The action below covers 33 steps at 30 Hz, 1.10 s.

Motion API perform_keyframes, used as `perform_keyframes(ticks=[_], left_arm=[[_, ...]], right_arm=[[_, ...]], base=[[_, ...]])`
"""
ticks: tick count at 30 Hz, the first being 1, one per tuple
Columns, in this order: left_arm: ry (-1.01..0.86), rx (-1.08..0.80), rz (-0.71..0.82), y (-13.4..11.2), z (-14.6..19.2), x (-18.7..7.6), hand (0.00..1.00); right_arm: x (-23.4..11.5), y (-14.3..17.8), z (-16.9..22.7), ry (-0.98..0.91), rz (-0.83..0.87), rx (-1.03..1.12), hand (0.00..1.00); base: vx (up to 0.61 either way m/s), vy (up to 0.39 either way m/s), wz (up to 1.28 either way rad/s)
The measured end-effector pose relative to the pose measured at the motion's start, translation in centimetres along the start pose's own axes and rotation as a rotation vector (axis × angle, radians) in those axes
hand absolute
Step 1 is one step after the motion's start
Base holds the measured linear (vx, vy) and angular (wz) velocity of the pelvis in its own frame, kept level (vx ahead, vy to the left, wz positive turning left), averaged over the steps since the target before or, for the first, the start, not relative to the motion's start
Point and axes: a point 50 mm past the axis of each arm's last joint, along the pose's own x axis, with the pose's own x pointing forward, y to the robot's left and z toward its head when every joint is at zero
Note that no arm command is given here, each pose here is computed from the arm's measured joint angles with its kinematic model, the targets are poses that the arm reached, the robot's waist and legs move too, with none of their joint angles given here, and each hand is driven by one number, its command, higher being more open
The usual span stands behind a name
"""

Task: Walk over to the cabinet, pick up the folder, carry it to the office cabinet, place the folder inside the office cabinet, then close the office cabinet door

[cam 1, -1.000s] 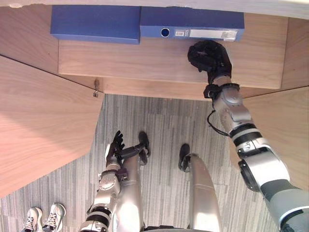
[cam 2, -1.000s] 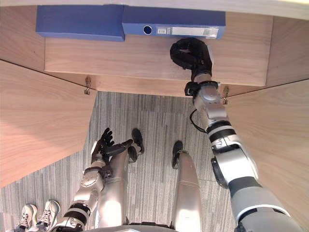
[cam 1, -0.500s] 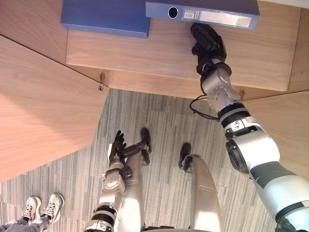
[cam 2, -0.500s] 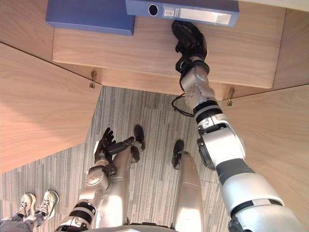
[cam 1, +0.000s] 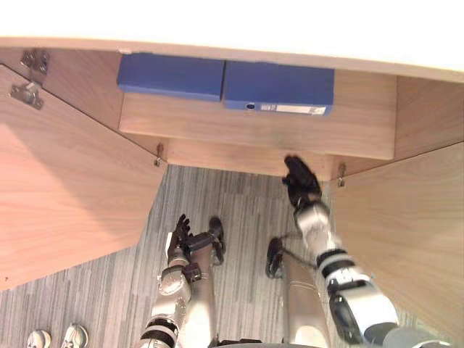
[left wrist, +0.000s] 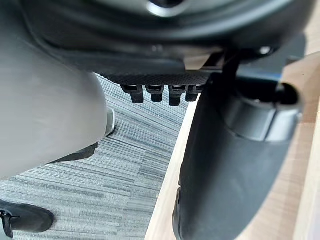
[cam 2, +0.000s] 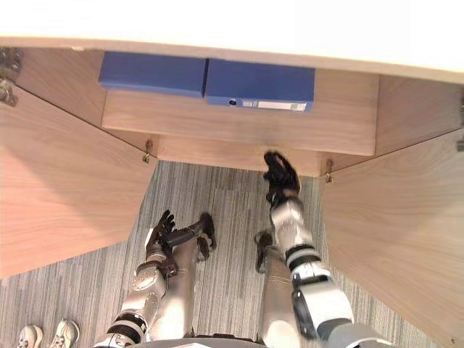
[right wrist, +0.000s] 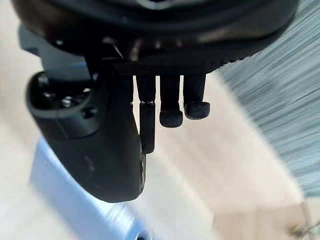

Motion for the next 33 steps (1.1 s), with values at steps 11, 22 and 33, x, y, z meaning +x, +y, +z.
perform_keyframes(ticks=[11,22,33], left_arm=[[0.29,0.055,0.134,5.6,-6.7,-3.3,1.0],[0.433,0.126,0.161,7.4,-9.7,-5.6,1.0],[0.497,0.147,0.166,8.4,-11.5,-7.9,1.0]], right_arm=[[-7.8,-11.9,-6.9,0.186,-0.224,-0.376,1.0],[-13.7,-20.5,-7.9,0.259,-0.648,-0.244,1.0],[-13.6,-23.5,2.2,-0.121,-0.803,-0.23,1.0]], base=[[0.15,0.018,-0.27],[0.03,0.038,-0.59],[-0.06,-0.005,-0.68]])
